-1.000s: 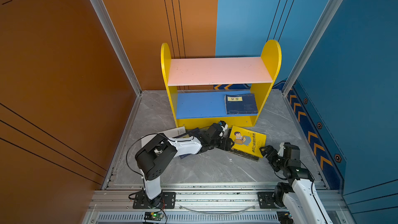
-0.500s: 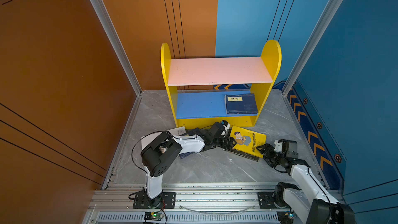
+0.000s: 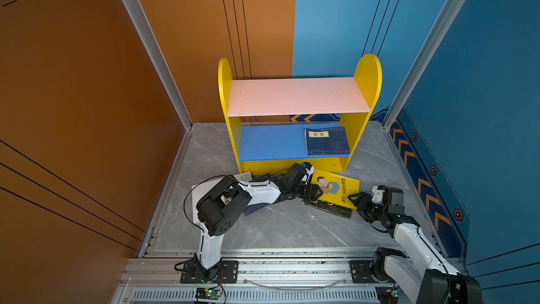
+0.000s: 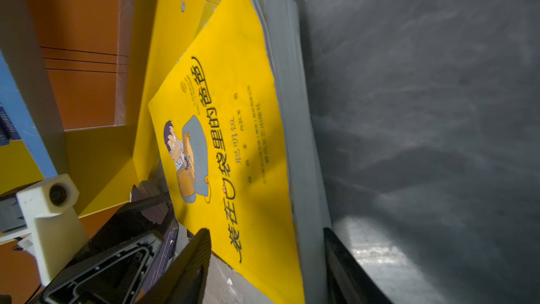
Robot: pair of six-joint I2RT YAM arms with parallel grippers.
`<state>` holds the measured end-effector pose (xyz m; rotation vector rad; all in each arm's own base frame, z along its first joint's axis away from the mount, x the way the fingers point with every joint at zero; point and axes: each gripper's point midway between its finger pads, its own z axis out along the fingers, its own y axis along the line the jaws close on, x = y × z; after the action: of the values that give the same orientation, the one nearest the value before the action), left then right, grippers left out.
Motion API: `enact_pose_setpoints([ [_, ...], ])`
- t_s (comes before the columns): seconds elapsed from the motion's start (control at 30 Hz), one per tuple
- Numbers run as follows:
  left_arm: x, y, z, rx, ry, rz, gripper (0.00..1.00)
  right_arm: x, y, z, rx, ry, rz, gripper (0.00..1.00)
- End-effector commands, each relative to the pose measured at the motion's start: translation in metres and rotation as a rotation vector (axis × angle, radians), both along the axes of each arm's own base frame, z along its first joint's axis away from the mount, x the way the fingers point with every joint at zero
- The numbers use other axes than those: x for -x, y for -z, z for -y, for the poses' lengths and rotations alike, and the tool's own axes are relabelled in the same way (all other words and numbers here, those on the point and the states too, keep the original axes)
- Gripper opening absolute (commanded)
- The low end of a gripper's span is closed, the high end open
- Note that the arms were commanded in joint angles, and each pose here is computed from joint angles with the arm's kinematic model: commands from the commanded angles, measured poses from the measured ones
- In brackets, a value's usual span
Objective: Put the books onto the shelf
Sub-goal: 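Grasp the yellow cartoon book's edges with both grippers from either side, then lift the yellow book with both grippers and carry it toward the blue shelf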
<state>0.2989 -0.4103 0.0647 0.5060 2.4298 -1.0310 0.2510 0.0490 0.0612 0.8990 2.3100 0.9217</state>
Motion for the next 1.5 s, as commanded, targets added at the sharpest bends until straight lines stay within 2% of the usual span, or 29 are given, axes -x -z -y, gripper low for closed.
enact_pose_setpoints([
  [0.0,0.012,0.0,0.013,0.029,0.061,-0.046,0.77,-0.014,-0.036,-0.013,-0.06,-0.037,0.12,0.59],
  [0.17,0.013,0.0,0.016,0.034,0.07,-0.047,0.76,-0.02,-0.053,-0.015,-0.088,-0.013,0.176,0.55],
  [0.27,0.012,-0.001,0.018,0.037,0.073,-0.046,0.76,-0.024,-0.052,-0.016,-0.104,0.003,0.166,0.51],
  [0.33,0.012,-0.002,0.019,0.039,0.077,-0.043,0.75,-0.024,-0.046,-0.016,-0.109,0.012,0.136,0.44],
  [0.43,0.012,-0.001,0.019,0.039,0.078,-0.044,0.75,-0.026,-0.036,-0.015,-0.123,0.038,0.098,0.27],
  [0.6,0.012,-0.001,0.017,0.038,0.075,-0.043,0.75,-0.032,-0.032,-0.013,-0.112,0.065,0.087,0.23],
  [0.77,0.011,-0.005,0.014,0.037,0.064,-0.033,0.74,-0.036,-0.042,-0.008,-0.113,0.106,0.12,0.1],
  [0.9,0.012,-0.017,0.012,0.053,0.06,-0.021,0.75,-0.035,-0.06,-0.001,-0.095,0.138,0.154,0.09],
  [1.1,0.013,-0.059,-0.006,0.024,0.106,0.077,0.77,-0.017,-0.106,0.007,-0.056,0.143,0.179,0.09],
  [1.33,0.027,-0.119,-0.027,0.044,0.191,0.131,0.79,0.004,-0.177,-0.011,-0.092,0.043,0.264,0.11],
  [1.47,0.034,-0.146,-0.037,0.104,0.204,0.13,0.79,0.017,-0.221,-0.022,-0.112,-0.029,0.345,0.11],
])
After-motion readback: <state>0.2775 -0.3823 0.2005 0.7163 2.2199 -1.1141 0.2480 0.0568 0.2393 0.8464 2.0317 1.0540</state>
